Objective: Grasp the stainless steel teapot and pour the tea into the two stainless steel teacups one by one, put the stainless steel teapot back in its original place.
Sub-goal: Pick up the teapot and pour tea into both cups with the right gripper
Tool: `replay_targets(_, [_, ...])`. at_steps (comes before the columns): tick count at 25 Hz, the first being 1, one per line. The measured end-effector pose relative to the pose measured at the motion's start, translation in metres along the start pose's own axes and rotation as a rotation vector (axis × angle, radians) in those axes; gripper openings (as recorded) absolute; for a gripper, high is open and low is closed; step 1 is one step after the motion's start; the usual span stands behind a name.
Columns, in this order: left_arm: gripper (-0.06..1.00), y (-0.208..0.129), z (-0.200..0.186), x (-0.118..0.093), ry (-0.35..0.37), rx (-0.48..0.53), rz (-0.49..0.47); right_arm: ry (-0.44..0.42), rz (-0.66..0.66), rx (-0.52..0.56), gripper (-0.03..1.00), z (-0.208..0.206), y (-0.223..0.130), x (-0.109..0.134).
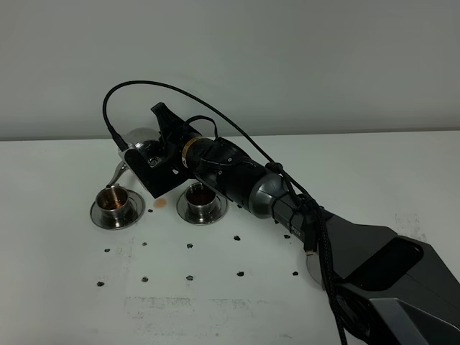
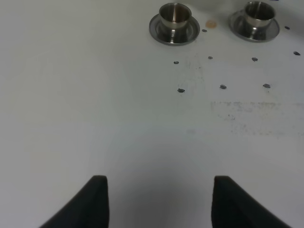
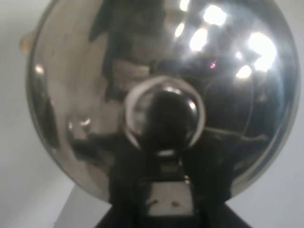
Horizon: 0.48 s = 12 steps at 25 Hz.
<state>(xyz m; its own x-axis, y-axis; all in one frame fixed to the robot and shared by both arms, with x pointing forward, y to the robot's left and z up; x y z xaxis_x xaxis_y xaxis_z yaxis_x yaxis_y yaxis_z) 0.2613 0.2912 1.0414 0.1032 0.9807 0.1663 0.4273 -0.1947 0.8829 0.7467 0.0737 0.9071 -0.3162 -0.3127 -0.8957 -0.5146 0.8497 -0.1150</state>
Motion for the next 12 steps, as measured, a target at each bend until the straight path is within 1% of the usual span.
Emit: replay_targets(12, [0.54, 0.0000, 0.0000, 0.0000, 0.000, 0.000, 0.000, 0.000, -0.001, -0.003, 0.21, -0.0002, 0.0018, -0.0001])
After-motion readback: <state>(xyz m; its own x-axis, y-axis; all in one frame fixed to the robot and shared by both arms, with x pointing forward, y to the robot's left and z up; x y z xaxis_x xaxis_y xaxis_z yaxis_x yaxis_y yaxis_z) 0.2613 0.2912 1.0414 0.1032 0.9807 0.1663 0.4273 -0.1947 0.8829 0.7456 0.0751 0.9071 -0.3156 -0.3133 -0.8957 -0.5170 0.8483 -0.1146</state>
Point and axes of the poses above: a point on each arm's last joint axis where the gripper is mounted, z pointing out along that axis toward the gripper, x along the wrist's bending axis when the last joint is at zero, y = z × x, the point moved 3 cm from there along z, pointing out along that axis toward the gripper, and after that the axes turned 10 degrees about z, right-handed, at the moved point
